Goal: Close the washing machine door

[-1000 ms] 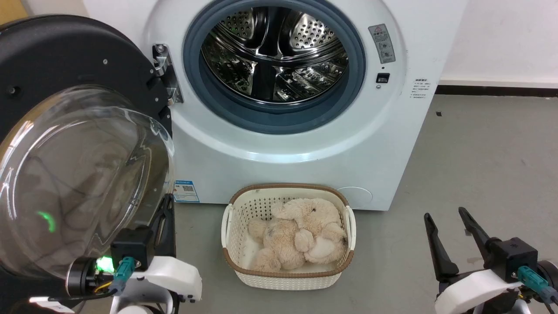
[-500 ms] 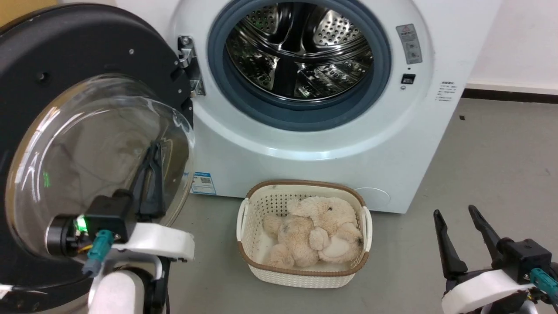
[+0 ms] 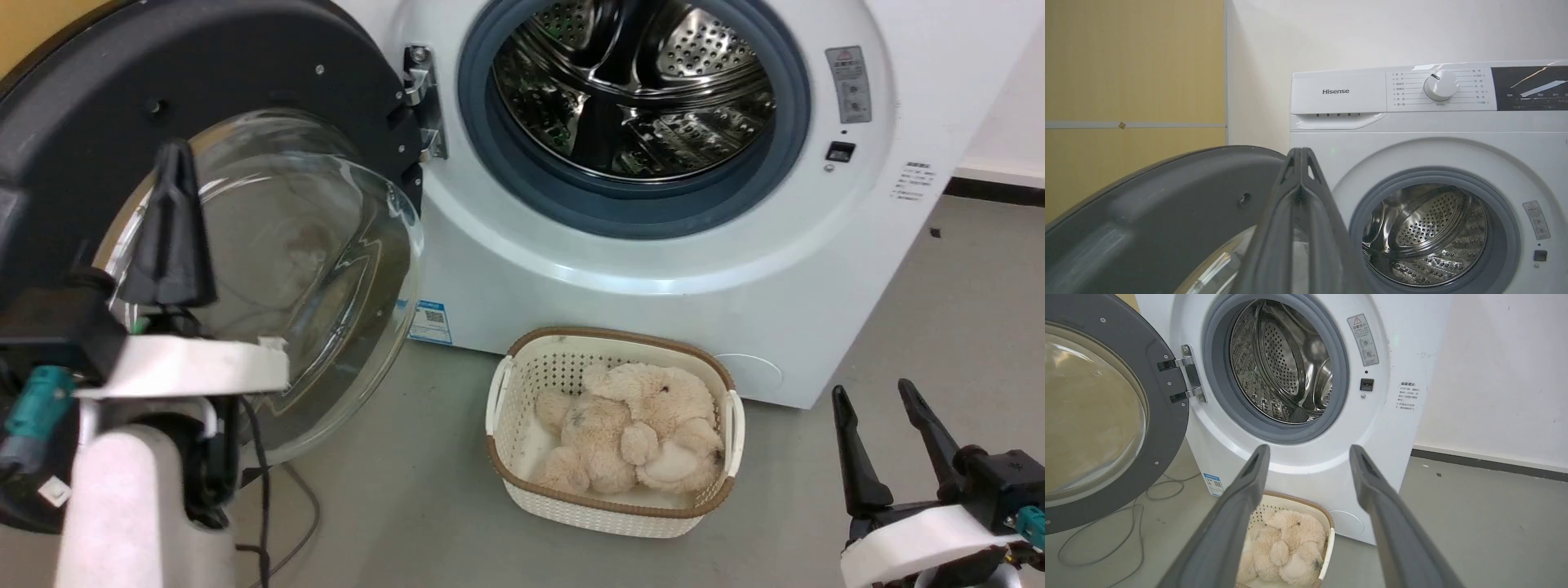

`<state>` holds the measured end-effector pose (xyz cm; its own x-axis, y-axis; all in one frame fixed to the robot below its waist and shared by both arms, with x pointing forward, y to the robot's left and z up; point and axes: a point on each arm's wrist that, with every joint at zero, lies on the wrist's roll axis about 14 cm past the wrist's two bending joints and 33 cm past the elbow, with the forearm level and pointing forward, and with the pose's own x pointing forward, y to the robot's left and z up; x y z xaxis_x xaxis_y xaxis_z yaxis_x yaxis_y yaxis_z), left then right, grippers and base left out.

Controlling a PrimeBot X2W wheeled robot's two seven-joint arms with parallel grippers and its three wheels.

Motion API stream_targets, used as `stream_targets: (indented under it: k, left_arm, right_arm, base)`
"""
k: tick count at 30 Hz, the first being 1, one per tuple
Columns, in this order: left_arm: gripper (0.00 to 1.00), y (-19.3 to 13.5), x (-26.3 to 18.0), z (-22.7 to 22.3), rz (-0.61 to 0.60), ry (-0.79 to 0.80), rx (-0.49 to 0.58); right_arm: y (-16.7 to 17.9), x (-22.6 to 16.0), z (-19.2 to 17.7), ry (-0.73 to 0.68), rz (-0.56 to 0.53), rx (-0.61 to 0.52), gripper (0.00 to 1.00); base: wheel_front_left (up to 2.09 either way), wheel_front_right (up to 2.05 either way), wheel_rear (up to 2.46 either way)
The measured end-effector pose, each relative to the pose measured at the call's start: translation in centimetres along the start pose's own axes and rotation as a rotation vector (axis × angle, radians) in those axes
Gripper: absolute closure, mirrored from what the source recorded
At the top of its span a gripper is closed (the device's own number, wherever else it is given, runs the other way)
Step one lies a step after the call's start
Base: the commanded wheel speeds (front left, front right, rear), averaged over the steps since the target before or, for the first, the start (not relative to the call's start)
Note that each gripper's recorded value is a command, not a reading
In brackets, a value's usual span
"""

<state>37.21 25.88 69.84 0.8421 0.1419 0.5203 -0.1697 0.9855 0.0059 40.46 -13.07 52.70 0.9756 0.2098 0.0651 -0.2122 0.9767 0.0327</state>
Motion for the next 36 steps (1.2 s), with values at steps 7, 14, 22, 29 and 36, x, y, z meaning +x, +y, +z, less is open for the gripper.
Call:
stream_targets:
  k: [7,14,22,29,36]
  left_arm:
    - [1.0,4.4,0.8,2.2,0.118,-0.084,-0.09]
    - [1.0,8.6,1.0,4.9,0.176,-0.158,-0.059]
    - [1.0,15.8,-0.9,5.2,0.335,-0.152,-0.107]
    - [1.0,20.7,-3.0,2.4,0.481,-0.084,-0.219]
    - [1.0,24.3,-6.0,-4.4,0.646,0.122,-0.593]
  right_arm:
    - [0.7,1.0,-0.2,-0.007,0.023,0.008,0.0]
    - [1.4,1.9,-0.6,-0.009,0.044,0.016,0.0]
    - [2.8,3.2,-1.2,-0.012,0.084,0.035,0.0]
    - [3.5,4.1,-1.4,-0.019,0.103,0.047,0.0]
    - [3.2,4.7,-2.0,-0.025,0.092,0.055,0.0]
  base:
    - [0.0,0.0,0.0]
    - [0.0,0.0,0.0]
    - [0.0,0.0,0.0]
    - [0.0,0.0,0.0]
    - [0.0,0.0,0.0]
